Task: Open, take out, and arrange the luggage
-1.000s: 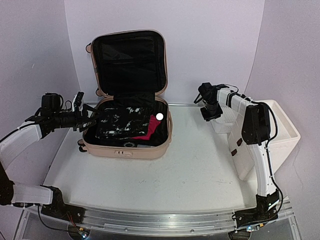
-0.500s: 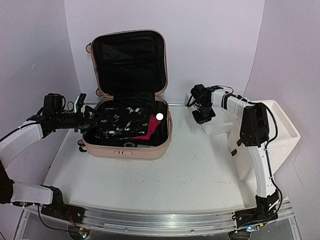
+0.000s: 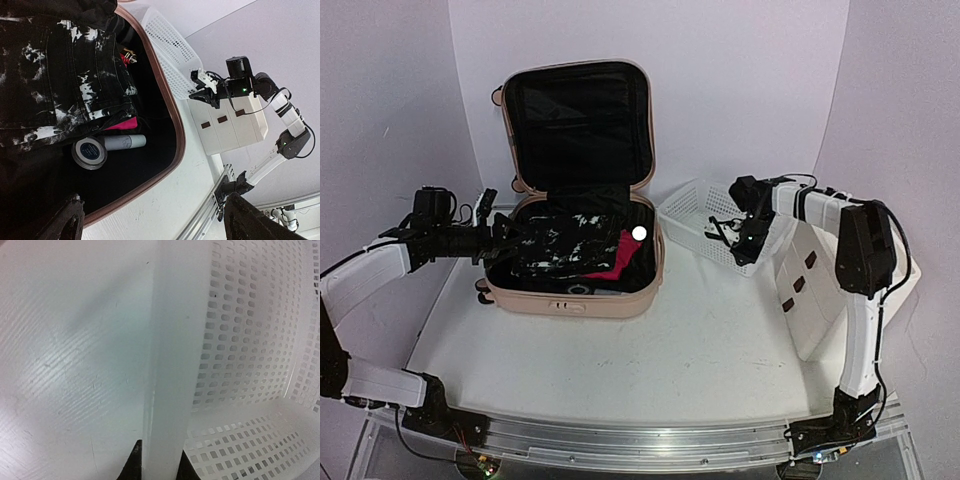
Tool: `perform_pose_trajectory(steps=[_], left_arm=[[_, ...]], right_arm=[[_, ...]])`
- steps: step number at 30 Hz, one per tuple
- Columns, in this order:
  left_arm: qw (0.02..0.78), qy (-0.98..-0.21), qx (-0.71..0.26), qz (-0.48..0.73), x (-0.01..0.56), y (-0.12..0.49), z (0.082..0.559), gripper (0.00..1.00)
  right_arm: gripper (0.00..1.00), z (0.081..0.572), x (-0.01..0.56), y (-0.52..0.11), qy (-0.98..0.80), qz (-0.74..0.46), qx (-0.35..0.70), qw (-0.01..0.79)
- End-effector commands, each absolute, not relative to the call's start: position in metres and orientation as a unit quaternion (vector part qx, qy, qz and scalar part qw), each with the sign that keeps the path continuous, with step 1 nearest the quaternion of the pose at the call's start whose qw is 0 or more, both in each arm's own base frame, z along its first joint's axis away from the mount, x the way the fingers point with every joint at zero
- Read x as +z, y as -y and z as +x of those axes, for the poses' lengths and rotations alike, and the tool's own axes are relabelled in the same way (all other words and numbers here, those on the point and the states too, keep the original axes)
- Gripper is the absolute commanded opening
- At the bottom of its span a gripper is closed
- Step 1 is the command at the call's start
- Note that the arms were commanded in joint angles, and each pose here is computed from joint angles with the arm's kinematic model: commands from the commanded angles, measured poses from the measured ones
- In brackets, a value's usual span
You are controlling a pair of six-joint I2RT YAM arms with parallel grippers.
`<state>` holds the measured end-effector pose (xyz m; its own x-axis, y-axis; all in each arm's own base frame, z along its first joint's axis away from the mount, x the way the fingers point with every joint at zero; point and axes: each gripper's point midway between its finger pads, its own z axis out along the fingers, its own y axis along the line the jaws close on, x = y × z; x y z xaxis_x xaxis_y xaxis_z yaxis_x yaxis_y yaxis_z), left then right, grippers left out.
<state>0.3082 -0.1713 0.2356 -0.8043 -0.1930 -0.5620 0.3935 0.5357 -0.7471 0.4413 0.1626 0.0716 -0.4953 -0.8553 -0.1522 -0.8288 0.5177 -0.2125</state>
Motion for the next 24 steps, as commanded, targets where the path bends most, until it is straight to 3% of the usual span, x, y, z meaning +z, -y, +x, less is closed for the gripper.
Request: perform_pose_trajectory(steps=[1,3,5,10,12,13,14,20,24], left_arm=[[0.346,-0.802,-0.478,0.09,0.268,0.174,0.314,0.98],[0.347,-0.803,-0.477,0.09,0.267,0.174,0.313,0.98],[0.346,-0.804,-0.476,0.089,0.266,0.174,0.313,0.98],[0.341,-0.806,-0.475,0.087,0.262,0.174,0.316,0.98],[0.339,-0.807,-0.476,0.088,0.262,0.175,0.317,0.98],[0.338,-0.807,-0.476,0.086,0.261,0.175,0.317,0.98],[0.339,-0.807,-0.476,0.086,0.262,0.175,0.317,0.98],[0.343,-0.805,-0.476,0.085,0.267,0.177,0.311,0.98],[0.344,-0.806,-0.474,0.084,0.269,0.176,0.307,0.98]], right_arm=[[0.11,0.378,0.078,-0.155,-0.747,-0.662,-0.008,0.058],[0.18,0.379,0.082,-0.149,-0.756,-0.652,-0.016,0.058],[0.37,0.376,0.083,-0.145,-0.759,-0.649,-0.02,0.056],[0.71,0.394,0.101,-0.157,-0.786,-0.605,-0.035,0.123],[0.77,0.411,0.108,-0.175,-0.796,-0.584,-0.037,0.157],[0.94,0.418,0.11,-0.186,-0.8,-0.574,-0.035,0.17],[0.98,0.428,0.109,-0.194,-0.807,-0.561,-0.048,0.178],[0.98,0.491,0.094,-0.229,-0.834,-0.476,-0.156,0.23],[0.95,0.523,0.093,-0.259,-0.84,-0.439,-0.155,0.28]])
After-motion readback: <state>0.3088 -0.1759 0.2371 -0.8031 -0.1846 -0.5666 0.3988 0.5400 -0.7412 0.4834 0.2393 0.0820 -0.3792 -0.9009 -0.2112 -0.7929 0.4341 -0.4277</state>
